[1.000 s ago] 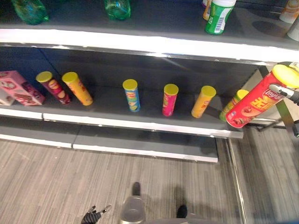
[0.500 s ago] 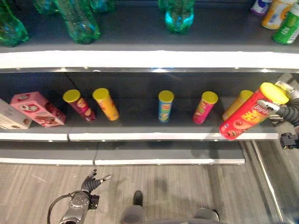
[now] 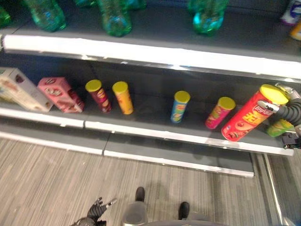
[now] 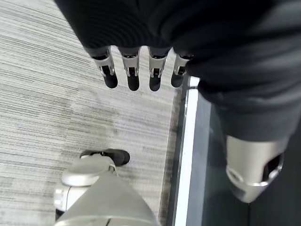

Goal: Put the goods on the table back onto the shelves and tidy them up.

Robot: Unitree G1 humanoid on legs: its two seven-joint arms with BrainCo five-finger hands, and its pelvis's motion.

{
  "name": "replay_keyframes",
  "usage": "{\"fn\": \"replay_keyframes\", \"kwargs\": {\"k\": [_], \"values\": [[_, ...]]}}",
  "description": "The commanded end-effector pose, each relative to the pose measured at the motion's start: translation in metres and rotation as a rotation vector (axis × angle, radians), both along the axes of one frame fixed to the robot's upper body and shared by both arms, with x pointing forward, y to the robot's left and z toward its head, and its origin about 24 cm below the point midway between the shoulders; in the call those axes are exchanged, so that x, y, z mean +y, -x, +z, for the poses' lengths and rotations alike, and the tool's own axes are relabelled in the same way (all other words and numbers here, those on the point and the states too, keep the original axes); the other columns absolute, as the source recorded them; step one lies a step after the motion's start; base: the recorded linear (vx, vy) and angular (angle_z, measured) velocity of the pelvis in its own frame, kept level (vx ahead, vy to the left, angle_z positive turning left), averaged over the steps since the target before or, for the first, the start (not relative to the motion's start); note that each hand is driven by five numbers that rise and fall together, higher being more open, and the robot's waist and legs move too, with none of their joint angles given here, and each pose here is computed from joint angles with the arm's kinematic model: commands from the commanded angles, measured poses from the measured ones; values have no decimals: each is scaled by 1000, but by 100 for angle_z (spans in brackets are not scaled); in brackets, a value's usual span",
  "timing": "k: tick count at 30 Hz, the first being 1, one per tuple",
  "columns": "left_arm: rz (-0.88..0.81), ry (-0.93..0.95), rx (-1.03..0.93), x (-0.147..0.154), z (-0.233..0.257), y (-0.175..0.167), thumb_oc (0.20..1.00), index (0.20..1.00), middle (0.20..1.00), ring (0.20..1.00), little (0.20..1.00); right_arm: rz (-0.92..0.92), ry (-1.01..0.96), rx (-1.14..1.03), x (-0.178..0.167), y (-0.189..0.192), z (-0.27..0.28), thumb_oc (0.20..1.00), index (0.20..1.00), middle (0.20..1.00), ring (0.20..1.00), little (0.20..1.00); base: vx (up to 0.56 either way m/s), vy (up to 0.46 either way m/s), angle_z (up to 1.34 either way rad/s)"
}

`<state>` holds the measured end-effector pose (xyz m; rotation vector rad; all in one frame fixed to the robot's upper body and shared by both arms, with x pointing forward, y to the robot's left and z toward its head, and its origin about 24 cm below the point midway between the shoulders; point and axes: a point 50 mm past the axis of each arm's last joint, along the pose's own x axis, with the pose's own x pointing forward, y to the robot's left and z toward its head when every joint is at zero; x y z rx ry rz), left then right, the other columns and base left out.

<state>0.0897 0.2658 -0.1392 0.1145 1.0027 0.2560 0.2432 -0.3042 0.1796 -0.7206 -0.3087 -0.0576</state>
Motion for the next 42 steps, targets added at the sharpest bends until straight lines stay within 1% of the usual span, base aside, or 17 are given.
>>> {"fn": "replay_keyframes", "kwargs": {"k": [1,5,9,11,13,16,20,22,26,29,32,34,37,42], "values": [[-37,-89,-73,24,17,-20,1000,1000,1000,1000,1000,54,57,-144,11,1,33,200,200,200,200,200,62,279,-16],[-67,-123,-80,28,21,-23,1000,1000,1000,1000,1000,83,60,-145,15,1,35,200,200,200,200,200,152,423,-5],[-165,-166,-81,28,25,-35,1000,1000,1000,1000,1000,48,67,-164,11,3,39,200,200,200,200,200,109,500,-9],[-167,-181,-103,31,29,-42,1000,1000,1000,1000,1000,31,46,-187,11,1,38,200,200,200,200,200,-32,386,-12],[-138,-190,-125,36,33,-48,1000,1000,1000,1000,1000,42,26,-208,19,-5,36,200,200,200,200,200,-109,311,-15],[-117,-200,-139,41,36,-49,1000,1000,1000,1000,1000,71,26,-227,29,-12,38,200,200,200,200,200,-95,215,-35],[-93,-191,-121,40,32,-45,1000,1000,1000,1000,1000,81,34,-252,33,-17,43,200,200,200,200,200,-57,33,-26],[-66,-184,-119,41,31,-43,1000,1000,1000,1000,1000,89,73,-272,38,-20,49,200,200,200,200,200,-52,-78,15],[-83,-153,-110,30,26,-41,1000,1000,1000,1000,1000,132,127,-320,51,-21,60,200,200,200,200,200,-30,-103,-2],[-112,-154,-119,25,26,-46,1000,1000,1000,1000,1000,167,182,-367,64,-23,70,200,200,200,200,200,-44,-83,23],[-112,-160,-130,25,28,-48,1000,1000,1000,1000,1000,186,213,-401,72,-26,78,200,200,200,200,200,-73,-52,27],[-109,-174,-151,28,32,-51,1000,1000,1000,1000,1000,212,252,-471,85,-27,92,200,200,200,200,200,-99,-52,21],[-109,-182,-153,30,33,-52,1000,1000,1000,1000,1000,215,272,-506,89,-27,99,200,200,200,200,200,-55,-31,31],[-99,-186,-122,29,29,-49,1000,1000,1000,1000,1000,222,239,-558,98,-32,105,200,200,200,200,200,-23,-15,11]]}}
